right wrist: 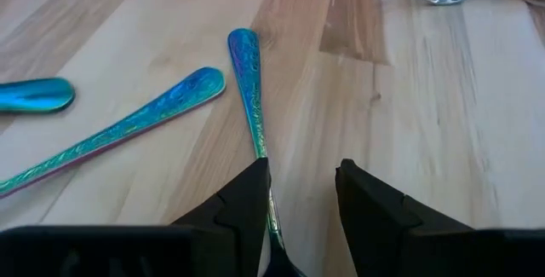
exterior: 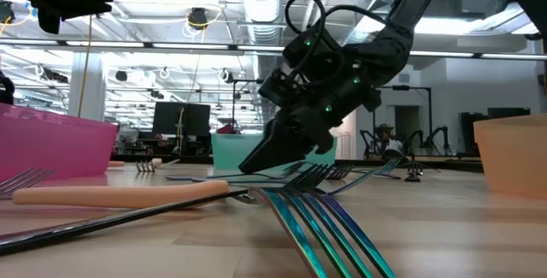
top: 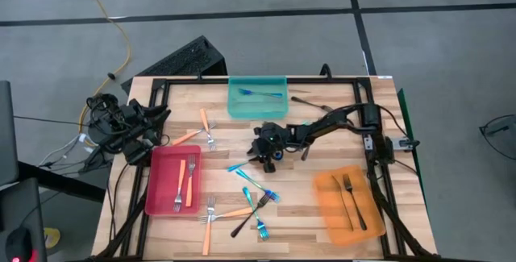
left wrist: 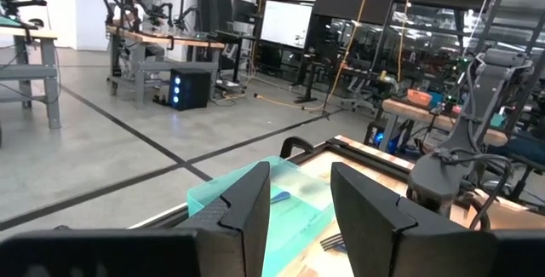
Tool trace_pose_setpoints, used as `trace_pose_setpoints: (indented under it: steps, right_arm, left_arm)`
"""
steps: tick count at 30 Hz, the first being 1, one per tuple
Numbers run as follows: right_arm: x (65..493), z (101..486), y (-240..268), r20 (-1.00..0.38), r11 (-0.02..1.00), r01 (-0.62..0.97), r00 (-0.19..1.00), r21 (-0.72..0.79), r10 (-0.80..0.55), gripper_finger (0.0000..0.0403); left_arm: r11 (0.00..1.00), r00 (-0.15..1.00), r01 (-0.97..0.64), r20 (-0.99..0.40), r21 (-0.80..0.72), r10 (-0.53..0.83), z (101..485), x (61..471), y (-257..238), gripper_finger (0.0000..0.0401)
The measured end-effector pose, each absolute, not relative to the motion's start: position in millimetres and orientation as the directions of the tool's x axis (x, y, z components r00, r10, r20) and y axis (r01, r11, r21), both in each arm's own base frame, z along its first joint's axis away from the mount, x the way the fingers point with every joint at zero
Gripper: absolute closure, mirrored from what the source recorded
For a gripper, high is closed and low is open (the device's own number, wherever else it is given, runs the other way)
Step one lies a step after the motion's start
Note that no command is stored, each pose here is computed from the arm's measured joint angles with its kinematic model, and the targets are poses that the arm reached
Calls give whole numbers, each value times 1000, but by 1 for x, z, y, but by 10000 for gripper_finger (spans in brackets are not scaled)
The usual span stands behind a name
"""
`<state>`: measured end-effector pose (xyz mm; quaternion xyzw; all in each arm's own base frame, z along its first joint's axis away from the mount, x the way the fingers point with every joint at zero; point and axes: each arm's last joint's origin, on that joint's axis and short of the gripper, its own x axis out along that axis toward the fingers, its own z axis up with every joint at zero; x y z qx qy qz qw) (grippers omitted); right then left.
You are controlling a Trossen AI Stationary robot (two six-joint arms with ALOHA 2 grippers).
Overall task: Sort silverware by color (type)
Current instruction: Put the blue fork into the blue bin
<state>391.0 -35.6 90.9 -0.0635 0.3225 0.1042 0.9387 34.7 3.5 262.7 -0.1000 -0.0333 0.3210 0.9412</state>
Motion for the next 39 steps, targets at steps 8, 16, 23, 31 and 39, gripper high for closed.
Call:
trace_pose_setpoints:
  steps: [8, 16, 23, 31, 39]
  right_arm:
    - [390, 131, -34, -526, 965, -248, 834, -85, 168, 241]
    - [391, 138, -24, -499, 958, -271, 845, -94, 190, 241]
    - [393, 106, -17, -568, 955, -290, 796, -56, 208, 241]
    - [395, 91, -22, -584, 963, -269, 784, -14, 210, 241]
    - [393, 88, -25, -609, 979, -206, 777, -2, 162, 271]
  left_arm:
    - [774, 791, -598, -1, -210, 611, 263, 35, 4, 289]
    - [774, 792, -597, -1, -209, 610, 263, 35, 3, 289]
    - [774, 792, -597, -1, -209, 611, 263, 35, 4, 289]
    - [774, 792, -598, -1, -210, 611, 263, 35, 3, 289]
    - [773, 791, -598, -1, -211, 611, 263, 35, 4, 289]
